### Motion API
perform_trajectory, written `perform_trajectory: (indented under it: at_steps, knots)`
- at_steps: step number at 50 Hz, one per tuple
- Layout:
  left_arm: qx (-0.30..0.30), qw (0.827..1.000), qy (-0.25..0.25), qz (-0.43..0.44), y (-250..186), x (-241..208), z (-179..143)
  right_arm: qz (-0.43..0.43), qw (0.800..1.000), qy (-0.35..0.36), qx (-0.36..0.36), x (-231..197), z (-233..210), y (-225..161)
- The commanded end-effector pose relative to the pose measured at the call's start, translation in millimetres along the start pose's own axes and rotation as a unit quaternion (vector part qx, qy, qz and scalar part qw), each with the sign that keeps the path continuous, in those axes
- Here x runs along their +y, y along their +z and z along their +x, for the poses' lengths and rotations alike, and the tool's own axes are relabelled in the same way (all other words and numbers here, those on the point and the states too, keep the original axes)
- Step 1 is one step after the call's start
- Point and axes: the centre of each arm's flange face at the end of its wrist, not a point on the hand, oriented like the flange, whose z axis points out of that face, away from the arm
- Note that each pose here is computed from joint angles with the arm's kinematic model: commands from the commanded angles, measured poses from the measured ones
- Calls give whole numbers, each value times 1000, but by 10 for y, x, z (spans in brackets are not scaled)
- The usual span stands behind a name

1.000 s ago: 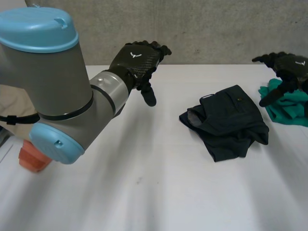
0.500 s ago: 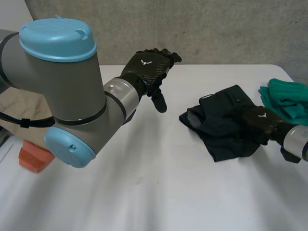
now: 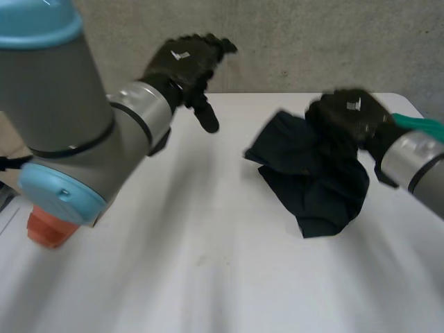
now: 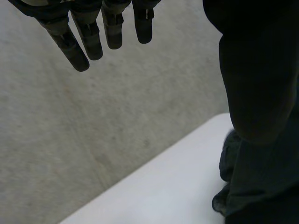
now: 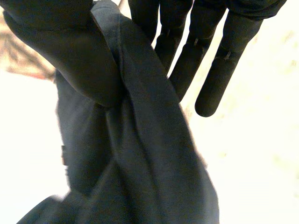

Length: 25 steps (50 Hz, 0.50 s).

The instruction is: Fold the laundry.

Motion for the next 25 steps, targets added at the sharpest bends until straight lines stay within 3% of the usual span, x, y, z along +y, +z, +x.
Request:
perform_trajectory:
  at_steps: [1, 6, 11, 19, 25]
  knots:
    - [-65, 996, -16, 66, -185, -491, -411, 145, 980, 128, 52, -1049, 221, -51]
    - [-93, 990, -24, 102, -287, -675, -624, 182, 961, 204, 53, -1341, 349, -38]
    - [-108, 988, -26, 104, -287, -644, -763, 165, 952, 235, 106, -1204, 540, 11]
    - [-100, 993, -32, 52, -253, -305, -789, 20, 950, 244, 192, -125, 782, 34]
    - [-66, 997, -34, 0, -189, 56, -664, -85, 954, 175, 228, 643, 976, -81]
